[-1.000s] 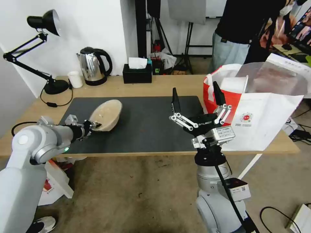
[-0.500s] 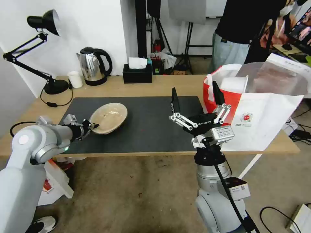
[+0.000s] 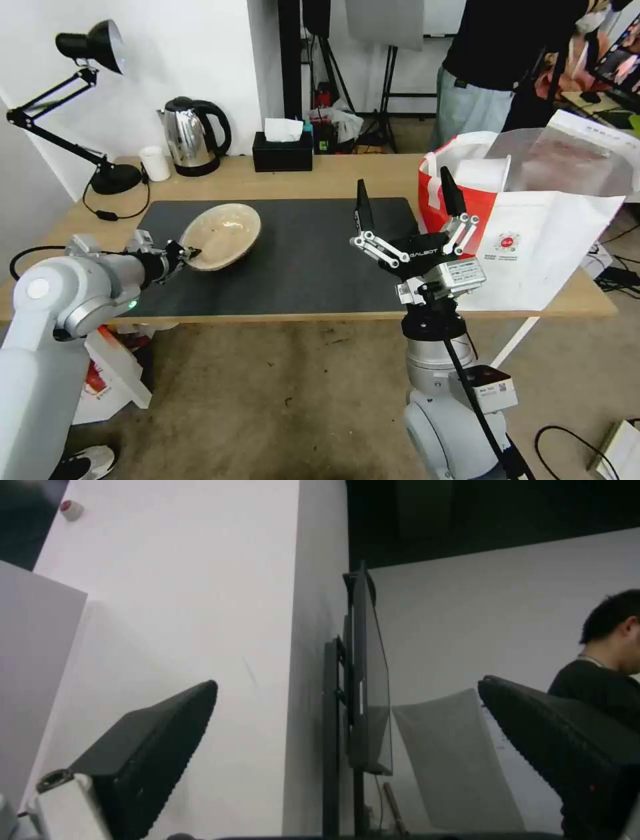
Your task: Pick up the trash from the table and place it into the takeout bag.
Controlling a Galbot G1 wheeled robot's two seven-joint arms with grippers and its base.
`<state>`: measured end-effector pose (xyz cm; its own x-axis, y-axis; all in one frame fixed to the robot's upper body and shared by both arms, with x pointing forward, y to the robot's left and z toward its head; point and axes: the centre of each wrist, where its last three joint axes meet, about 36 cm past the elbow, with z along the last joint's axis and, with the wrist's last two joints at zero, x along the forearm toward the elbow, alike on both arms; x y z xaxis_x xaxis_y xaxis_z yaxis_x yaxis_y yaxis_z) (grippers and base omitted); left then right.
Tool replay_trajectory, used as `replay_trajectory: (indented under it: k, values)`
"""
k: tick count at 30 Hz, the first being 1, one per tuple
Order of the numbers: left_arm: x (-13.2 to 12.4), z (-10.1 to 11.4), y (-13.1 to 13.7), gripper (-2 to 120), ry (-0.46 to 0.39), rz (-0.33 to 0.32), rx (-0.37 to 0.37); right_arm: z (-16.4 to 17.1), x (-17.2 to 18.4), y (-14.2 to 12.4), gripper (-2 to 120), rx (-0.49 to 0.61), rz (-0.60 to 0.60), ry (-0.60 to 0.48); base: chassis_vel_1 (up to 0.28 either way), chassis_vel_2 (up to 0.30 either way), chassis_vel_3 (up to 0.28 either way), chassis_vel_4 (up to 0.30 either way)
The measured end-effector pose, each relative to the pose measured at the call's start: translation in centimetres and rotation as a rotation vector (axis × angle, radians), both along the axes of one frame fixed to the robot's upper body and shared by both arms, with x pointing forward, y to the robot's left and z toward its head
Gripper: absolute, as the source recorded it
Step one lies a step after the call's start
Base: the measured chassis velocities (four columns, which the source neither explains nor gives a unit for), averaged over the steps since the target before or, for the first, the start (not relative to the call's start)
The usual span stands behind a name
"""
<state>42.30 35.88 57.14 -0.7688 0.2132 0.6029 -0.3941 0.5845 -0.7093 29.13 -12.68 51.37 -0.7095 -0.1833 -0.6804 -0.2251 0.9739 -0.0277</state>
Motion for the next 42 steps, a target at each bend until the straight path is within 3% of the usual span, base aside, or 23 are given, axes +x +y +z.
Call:
replay_trajectory:
  k: [9, 13, 18, 28, 32, 37, 42]
  values:
    - [-0.8, 1.1, 0.4, 3, -0.075, 0.014, -0.021, 0.1, -0.1, 0.1, 100, 0.004, 0.001, -0.002, 0.000, 0.000, 0.000, 0.000]
    - [-1.1, 2.8, 0.5, 3, -0.193, 0.009, -0.038, 0.1, -0.1, 0.1, 100, 0.007, 0.000, -0.004, 0.000, 0.000, 0.000, 0.000]
    - [-0.6, 3.8, 0.1, 3, -0.269, 0.000, -0.049, 0.1, -0.1, 0.2, 100, 0.011, -0.002, -0.004, 0.000, 0.000, 0.000, 0.000]
    - [1.8, 6.1, -1.5, 3, -0.483, -0.100, -0.090, 0.1, -0.3, 0.5, 100, 0.014, -0.007, -0.018, 0.000, 0.000, 0.000, 0.000]
    - [2.6, 7.0, -3.1, 3, -0.614, -0.182, -0.123, 0.2, -0.2, 0.5, 100, 0.021, -0.007, -0.033, 0.000, 0.000, 0.000, 0.000]
    - [3.5, 7.6, -4.2, 3, -0.696, -0.221, -0.162, 0.3, -0.2, 0.6, 100, 0.034, -0.009, -0.058, 0.000, 0.000, 0.000, 0.000]
    - [4.2, 7.5, -4.6, 3, -0.717, -0.234, -0.172, 1.2, -0.7, 0.2, 100, 0.038, -0.018, -0.094, 0.000, 0.000, 0.000, 0.000]
